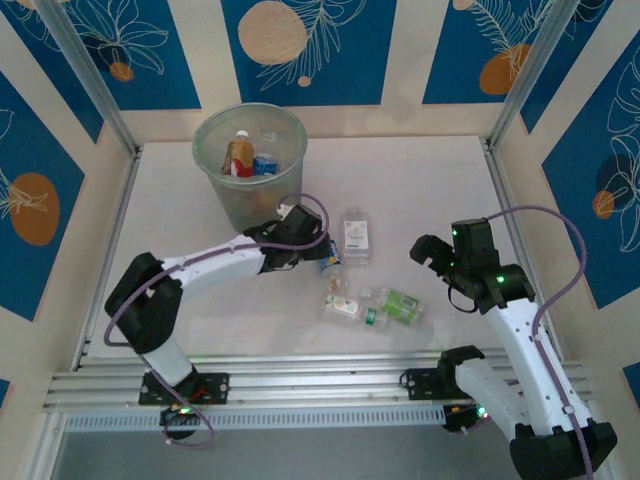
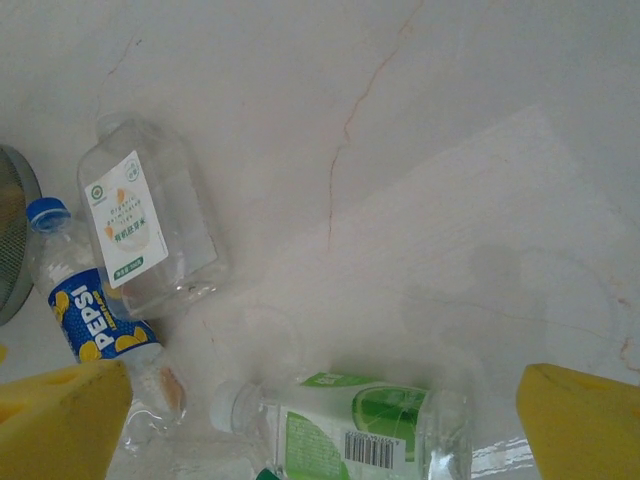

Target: Put the plastic bottles in the bin

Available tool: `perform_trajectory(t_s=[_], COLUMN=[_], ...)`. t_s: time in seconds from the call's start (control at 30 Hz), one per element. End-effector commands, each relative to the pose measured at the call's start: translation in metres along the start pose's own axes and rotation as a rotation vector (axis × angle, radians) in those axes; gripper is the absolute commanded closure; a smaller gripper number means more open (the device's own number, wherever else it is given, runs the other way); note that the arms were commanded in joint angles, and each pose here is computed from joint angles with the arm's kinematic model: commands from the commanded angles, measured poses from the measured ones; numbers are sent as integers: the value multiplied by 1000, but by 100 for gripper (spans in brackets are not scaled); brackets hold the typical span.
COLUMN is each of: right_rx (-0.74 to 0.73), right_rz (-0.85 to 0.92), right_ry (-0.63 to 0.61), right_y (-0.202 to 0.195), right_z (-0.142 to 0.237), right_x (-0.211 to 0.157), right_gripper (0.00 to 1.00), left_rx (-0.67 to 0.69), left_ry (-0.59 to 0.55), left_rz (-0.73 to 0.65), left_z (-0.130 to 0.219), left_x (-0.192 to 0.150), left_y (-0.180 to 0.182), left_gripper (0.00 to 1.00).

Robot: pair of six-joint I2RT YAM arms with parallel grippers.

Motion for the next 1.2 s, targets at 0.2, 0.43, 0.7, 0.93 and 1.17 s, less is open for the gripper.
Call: perform_trajectory(t_s=[0.2,0.43,0.7,0.93,1.17], right_rx=[14,18,37,38,38], right_rz=[-12,-8,-12,-13,-14], right_ry=[2,-3,1,-2,-3], right_y=[1,1,4,4,4], right_z=[-3,-2,-2,-1,0], right_x=[-2,0,-1,0,0], right_gripper=[1,1,1,1,1], left_rx=[-16,15,47,83,92], left_ry=[25,34,34,28,17], left_rz=[-13,-29,-69,-92,-107], left_z=[-24,-42,-61,-75,-84], left_x=[-2,-4,-5,-4,1], left_y=[-24,-24,-25,-21,-23], left_gripper=[18,23,25,25,26])
Point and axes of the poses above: each hand's point on the last joint's axis, 136 mm out from that joint toward the fingers, its own z axis back along the fingers, its own y axis along the line the jaws close on, x = y × z, the point moved 2 cm from there along z, back along the fingers, and after that the axes turned 15 degrees about z, right-handed, at the moved point
